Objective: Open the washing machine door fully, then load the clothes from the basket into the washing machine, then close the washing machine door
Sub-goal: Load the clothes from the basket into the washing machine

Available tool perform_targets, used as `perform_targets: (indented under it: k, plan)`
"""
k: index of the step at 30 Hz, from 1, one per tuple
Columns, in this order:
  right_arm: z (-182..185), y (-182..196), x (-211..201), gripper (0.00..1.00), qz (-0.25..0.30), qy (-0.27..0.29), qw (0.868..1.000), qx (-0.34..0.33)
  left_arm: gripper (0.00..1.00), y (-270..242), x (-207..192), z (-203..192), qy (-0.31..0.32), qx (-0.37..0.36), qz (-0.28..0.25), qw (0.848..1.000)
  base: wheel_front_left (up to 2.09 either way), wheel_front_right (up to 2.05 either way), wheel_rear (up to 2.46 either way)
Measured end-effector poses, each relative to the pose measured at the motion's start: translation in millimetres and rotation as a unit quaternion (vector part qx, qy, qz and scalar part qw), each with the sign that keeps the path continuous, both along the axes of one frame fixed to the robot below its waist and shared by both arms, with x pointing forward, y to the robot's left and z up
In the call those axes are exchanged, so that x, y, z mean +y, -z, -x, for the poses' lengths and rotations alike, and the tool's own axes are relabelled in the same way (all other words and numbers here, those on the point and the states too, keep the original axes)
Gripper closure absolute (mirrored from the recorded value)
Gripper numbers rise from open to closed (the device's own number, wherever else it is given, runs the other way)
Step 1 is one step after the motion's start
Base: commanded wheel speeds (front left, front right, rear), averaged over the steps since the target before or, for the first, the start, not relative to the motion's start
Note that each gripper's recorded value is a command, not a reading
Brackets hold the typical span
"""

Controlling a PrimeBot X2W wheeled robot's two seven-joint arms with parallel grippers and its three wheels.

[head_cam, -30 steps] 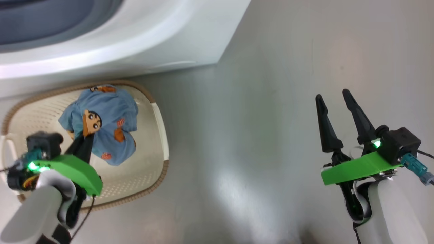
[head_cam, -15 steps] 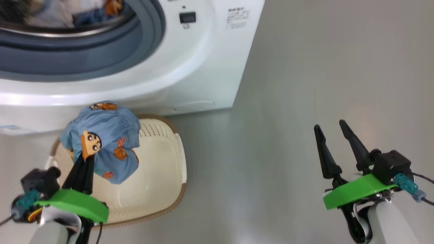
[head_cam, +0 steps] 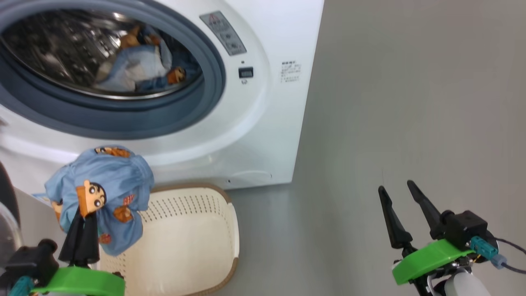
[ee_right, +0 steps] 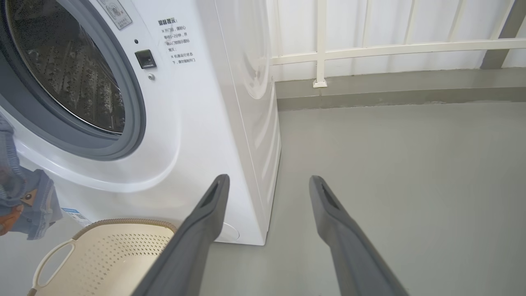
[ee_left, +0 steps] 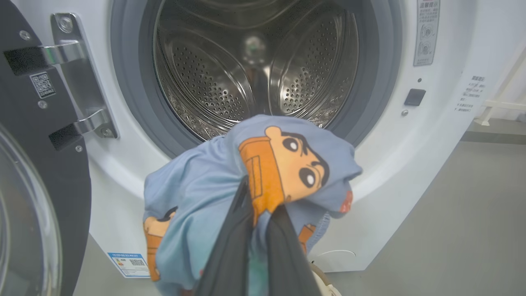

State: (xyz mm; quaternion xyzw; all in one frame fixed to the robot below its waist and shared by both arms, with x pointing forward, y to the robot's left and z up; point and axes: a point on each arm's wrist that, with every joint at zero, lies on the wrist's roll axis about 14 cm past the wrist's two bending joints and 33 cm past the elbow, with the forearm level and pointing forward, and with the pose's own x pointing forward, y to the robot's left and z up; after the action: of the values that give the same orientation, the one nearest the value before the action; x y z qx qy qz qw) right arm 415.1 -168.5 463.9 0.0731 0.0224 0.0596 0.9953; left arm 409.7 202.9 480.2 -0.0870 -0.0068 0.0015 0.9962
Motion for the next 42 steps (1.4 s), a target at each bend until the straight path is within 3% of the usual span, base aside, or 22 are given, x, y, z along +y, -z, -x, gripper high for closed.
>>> perform_targets:
  k: [10, 20, 34, 42]
  plan:
    - [22, -26, 3, 0.0, -0.004, -0.004, 0.999, -0.032, 1.0, -41, 16, 38, -0.029, -0.059, -0.013, 0.998, 0.0, 0.0, 0.0]
    - [34, -39, 1, 0.0, -0.002, -0.002, 0.999, -0.051, 1.0, -48, 17, 59, -0.037, -0.07, -0.017, 0.997, 0.0, 0.0, 0.0]
    - [33, -29, -3, 0.0, -0.002, 0.003, 0.999, -0.037, 1.0, -34, 13, 54, -0.032, -0.048, -0.012, 0.998, 0.0, 0.0, 0.0]
    - [29, -16, -6, 0.0, -0.002, 0.008, 1.0, -0.018, 1.0, -33, 6, 26, -0.021, -0.051, -0.011, 0.998, 0.0, 0.0, 0.0]
